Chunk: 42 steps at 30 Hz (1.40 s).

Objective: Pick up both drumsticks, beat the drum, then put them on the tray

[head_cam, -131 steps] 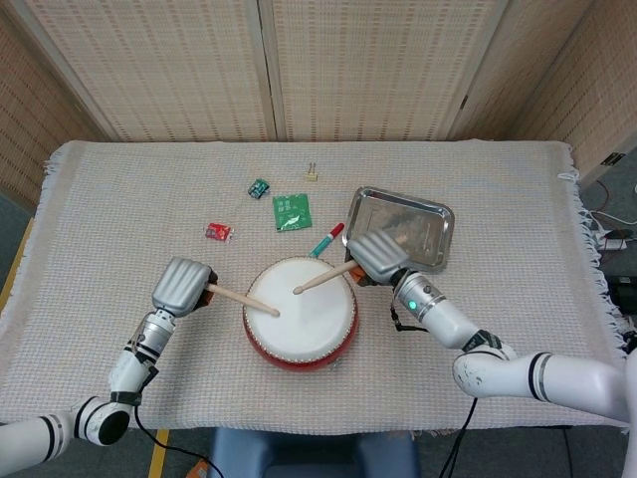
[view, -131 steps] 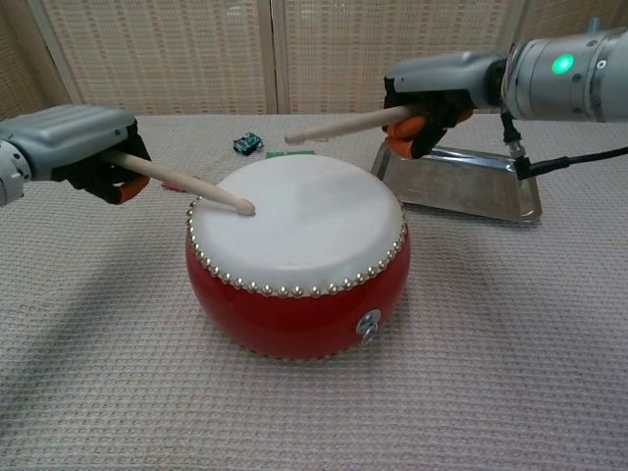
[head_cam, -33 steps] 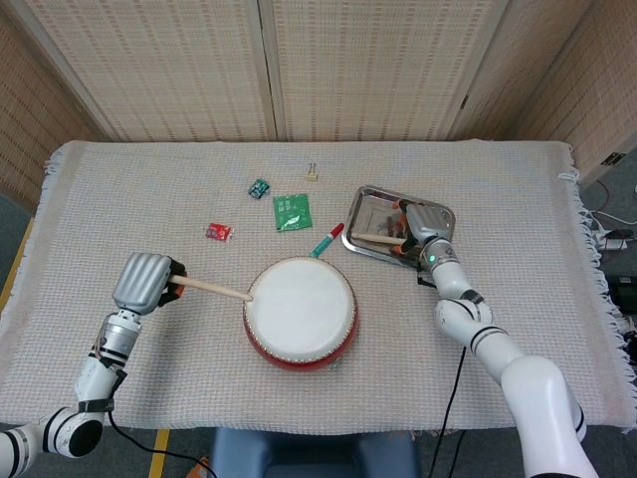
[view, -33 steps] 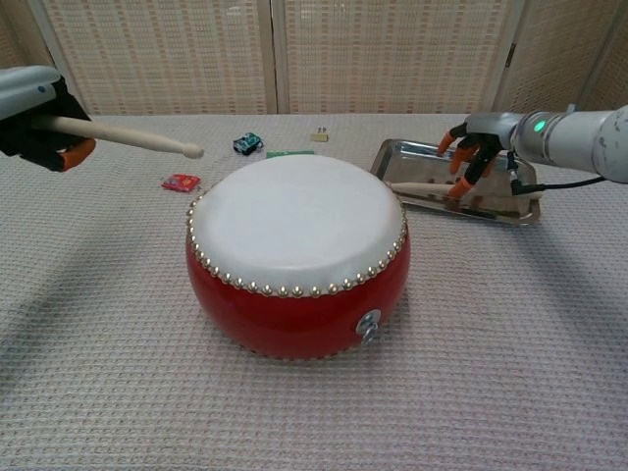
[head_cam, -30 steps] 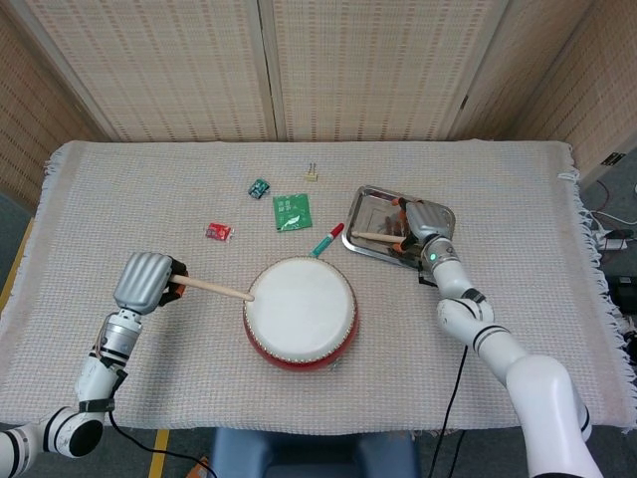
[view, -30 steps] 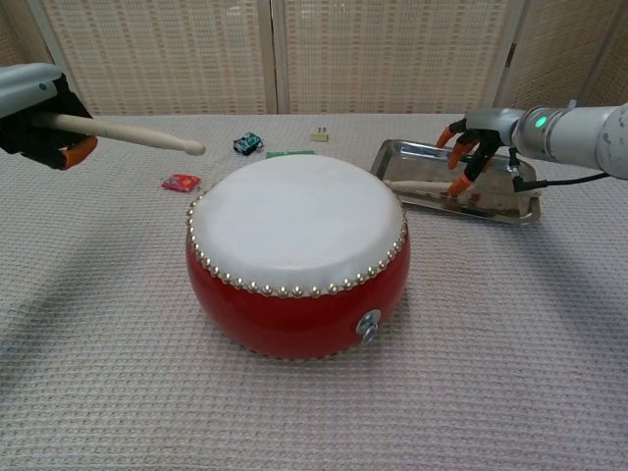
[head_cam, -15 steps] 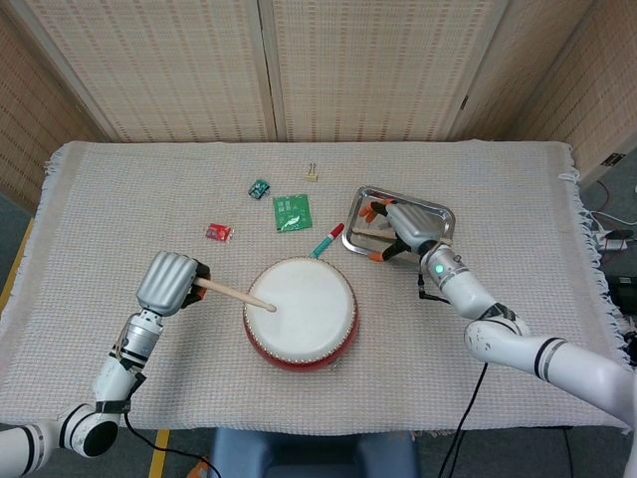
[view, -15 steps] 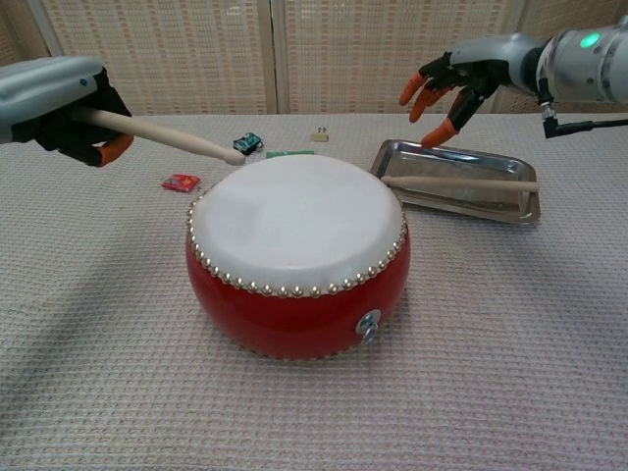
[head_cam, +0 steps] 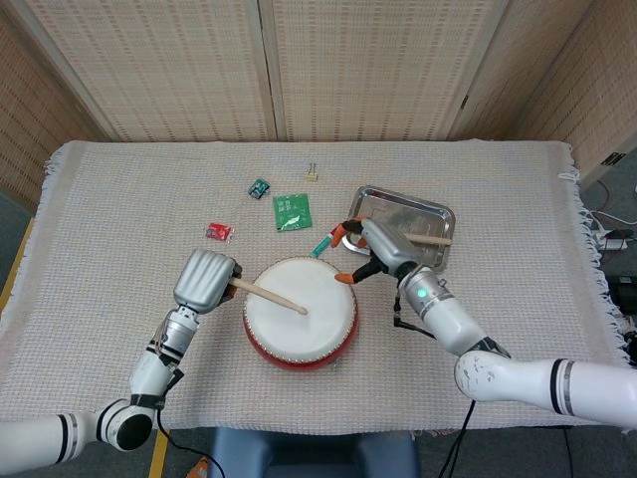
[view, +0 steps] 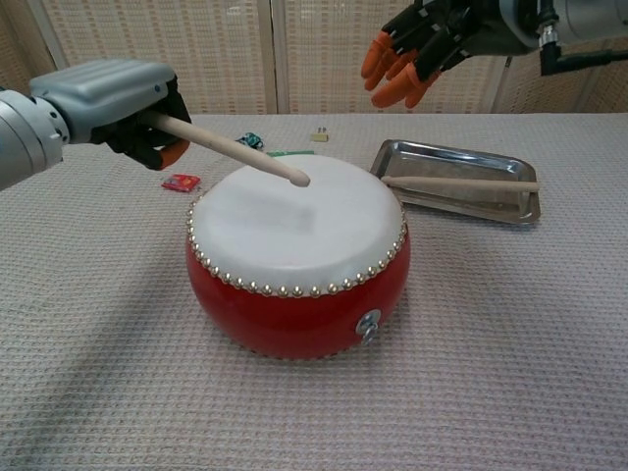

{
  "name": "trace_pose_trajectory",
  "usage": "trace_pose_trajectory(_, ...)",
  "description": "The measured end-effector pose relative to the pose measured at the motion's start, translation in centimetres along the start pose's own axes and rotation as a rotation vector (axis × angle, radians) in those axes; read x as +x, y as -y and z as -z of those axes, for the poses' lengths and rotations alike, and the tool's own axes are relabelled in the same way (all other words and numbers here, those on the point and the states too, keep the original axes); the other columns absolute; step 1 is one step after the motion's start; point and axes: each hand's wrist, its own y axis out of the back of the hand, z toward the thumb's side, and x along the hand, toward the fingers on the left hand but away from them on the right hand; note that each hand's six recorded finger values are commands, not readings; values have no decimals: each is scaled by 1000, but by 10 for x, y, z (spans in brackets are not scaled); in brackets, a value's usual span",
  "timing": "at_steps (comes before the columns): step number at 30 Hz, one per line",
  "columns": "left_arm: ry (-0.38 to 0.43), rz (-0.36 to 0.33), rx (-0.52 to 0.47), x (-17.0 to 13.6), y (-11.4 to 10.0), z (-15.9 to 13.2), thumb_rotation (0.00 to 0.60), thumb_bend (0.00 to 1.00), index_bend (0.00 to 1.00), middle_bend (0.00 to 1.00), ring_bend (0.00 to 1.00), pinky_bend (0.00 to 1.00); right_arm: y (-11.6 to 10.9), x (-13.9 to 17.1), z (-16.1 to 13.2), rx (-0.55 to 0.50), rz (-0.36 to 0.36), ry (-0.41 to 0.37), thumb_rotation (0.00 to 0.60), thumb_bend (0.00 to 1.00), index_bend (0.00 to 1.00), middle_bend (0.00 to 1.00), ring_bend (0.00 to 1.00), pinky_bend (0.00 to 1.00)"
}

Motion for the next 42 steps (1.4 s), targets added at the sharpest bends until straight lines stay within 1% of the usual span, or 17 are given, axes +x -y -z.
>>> trace_pose_trajectory(5, -31, 0, 4, 8, 0, -13, 600, 712, 972, 1000, 1000, 1000, 33, -9, -21, 34, -46, -16, 600, 84, 455, 287, 150, 335)
trace_pose_trajectory(11, -80, 3, -1, 15, -3, -21, 600, 711, 969, 1000, 1000, 1000, 59, -19, -38, 89, -47, -28, 600, 84, 470, 287, 150, 334)
trace_pose_trajectory(18, -103, 3, -10, 20, -8, -28, 600, 709, 967, 1000, 1000, 1000, 69, -27, -48, 126, -17, -27, 600, 83, 477, 287, 150, 334)
trace_pose_trajectory(22, -97, 5, -4, 22, -9, -33, 600, 709, 964, 1000, 1000, 1000, 74, -31, -52, 144, -12, -26, 600, 83, 485, 287, 150, 334)
trace_pose_trajectory(30, -89, 10, 24, 23, -4, -39, 600, 708, 960, 1000, 1000, 1000, 84, -37, -59, 167, -6, -23, 600, 94, 508, 287, 150, 334)
trace_pose_trajectory(42, -81, 10, 61, 22, -1, -43, 600, 707, 958, 1000, 998, 1000, 87, -40, -63, 157, 9, -29, 600, 269, 556, 296, 153, 334)
